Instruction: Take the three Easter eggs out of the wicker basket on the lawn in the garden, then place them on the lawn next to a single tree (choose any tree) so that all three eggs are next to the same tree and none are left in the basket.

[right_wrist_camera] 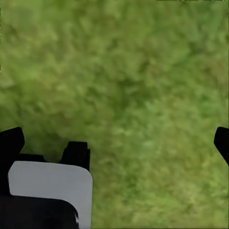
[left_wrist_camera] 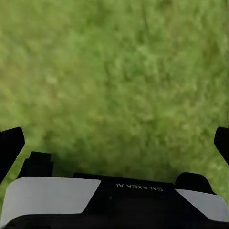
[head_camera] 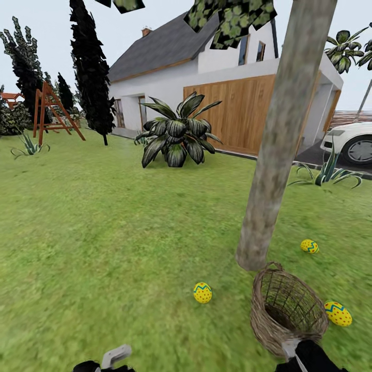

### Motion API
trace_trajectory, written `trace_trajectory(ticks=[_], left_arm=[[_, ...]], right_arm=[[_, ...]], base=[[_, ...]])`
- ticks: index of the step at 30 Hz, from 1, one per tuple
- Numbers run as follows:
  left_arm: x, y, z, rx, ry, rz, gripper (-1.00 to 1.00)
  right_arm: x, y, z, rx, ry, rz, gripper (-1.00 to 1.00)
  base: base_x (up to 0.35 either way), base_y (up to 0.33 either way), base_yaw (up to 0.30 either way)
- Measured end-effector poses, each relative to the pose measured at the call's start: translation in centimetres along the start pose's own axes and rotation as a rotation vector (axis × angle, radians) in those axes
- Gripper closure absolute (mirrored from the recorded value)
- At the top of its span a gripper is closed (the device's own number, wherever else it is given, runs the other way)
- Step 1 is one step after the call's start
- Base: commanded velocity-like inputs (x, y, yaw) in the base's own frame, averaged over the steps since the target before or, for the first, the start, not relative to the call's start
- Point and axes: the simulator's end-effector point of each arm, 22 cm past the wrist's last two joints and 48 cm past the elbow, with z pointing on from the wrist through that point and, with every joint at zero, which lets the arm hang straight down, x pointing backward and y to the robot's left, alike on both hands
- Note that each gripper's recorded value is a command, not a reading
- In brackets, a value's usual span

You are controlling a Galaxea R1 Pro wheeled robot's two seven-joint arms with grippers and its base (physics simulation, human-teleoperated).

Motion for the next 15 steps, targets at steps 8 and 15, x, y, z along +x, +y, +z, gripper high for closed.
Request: trace_trajectory(ticks=[8,15], left_arm=[[9.0,2.7,1.4,-0.049,0.215,-0.030,-1.00],[16.7,7.5,1.6,-0.125,0.302,-0.059,-1.00]], right_arm=[[4.8,2.7,1.7,-0.041,0.064,-0.012,-1.00],[9.9,3.1,3.0,0.024,0.107,-0.028,-1.00]], base=[[0.000,0.000,0.000],[0.000,0.000,0.000]])
